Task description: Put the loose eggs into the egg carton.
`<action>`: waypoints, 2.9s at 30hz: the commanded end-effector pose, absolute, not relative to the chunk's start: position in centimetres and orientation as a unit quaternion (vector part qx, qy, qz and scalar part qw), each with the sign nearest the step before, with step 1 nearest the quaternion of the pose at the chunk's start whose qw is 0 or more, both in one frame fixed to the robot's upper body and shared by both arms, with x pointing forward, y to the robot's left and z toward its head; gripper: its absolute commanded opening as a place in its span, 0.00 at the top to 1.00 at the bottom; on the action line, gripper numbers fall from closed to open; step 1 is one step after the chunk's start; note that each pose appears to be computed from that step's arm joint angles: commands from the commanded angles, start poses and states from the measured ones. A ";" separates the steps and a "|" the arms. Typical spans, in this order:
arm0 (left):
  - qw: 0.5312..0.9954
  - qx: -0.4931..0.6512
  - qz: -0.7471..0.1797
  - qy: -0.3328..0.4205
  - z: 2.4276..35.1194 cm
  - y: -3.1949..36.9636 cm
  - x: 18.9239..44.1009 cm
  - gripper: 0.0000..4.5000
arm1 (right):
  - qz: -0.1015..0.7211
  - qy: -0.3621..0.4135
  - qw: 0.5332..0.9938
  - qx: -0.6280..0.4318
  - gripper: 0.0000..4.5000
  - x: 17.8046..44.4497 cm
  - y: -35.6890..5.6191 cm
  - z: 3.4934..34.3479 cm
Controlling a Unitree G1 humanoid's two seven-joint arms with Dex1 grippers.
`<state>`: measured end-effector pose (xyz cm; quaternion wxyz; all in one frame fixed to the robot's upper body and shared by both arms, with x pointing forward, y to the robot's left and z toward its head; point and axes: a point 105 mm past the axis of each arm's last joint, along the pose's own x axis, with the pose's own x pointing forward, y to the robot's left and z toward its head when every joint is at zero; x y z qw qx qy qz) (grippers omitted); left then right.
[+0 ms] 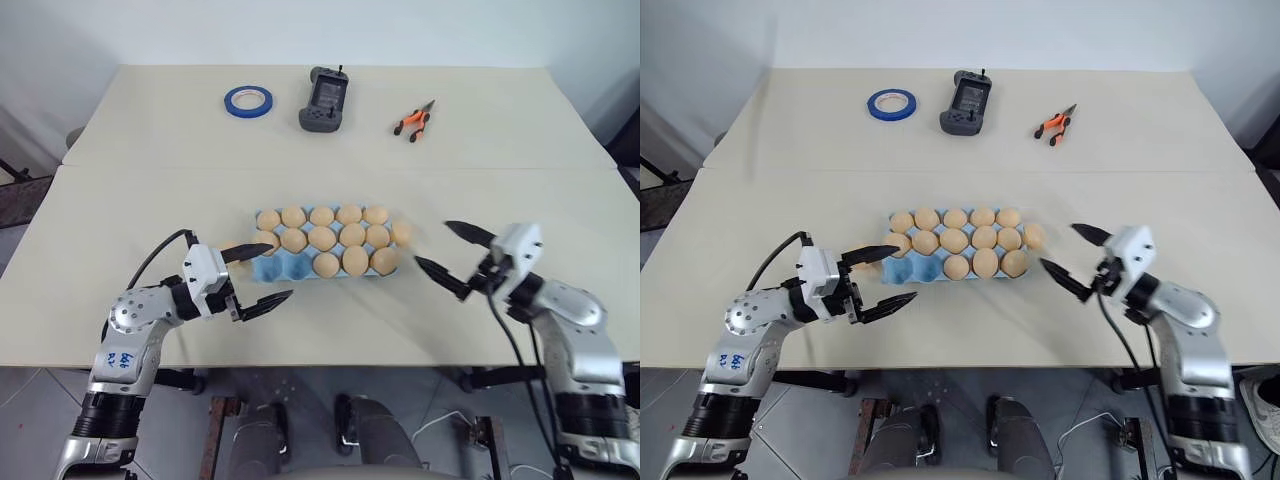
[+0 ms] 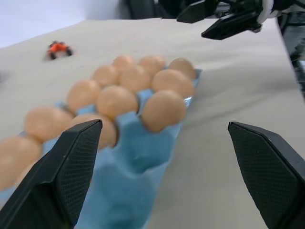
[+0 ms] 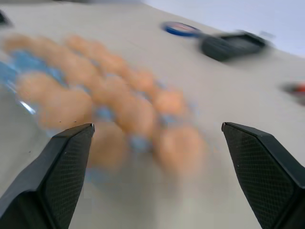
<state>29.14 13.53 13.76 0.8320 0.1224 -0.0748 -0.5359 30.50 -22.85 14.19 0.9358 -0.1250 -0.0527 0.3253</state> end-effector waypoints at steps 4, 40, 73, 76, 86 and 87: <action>0.818 0.115 -0.559 -0.078 14.7 12.4 29.8 0.00 | 0.253 -0.055 0.956 -0.138 0.00 28.5 -27.9 13.1; 0.846 0.133 -0.506 -0.104 15.5 14.0 29.0 0.00 | 0.470 0.037 0.862 -0.186 0.00 40.3 -17.6 13.7; 0.893 0.164 -0.414 -0.065 14.6 21.2 28.6 0.00 | 0.637 -0.083 0.745 -0.179 0.58 35.7 -6.1 19.4; 0.898 0.166 -0.402 -0.067 14.8 21.8 28.6 0.00 | 0.652 -0.077 0.735 -0.166 0.58 34.4 -3.3 19.2; 0.899 0.160 -0.402 -0.068 14.6 21.3 28.1 0.00 | 0.663 -0.055 0.731 -0.150 0.58 32.8 2.1 17.6; 0.899 0.160 -0.401 -0.068 14.6 21.3 28.1 0.00 | 0.665 -0.053 0.730 -0.148 0.51 32.7 2.1 17.5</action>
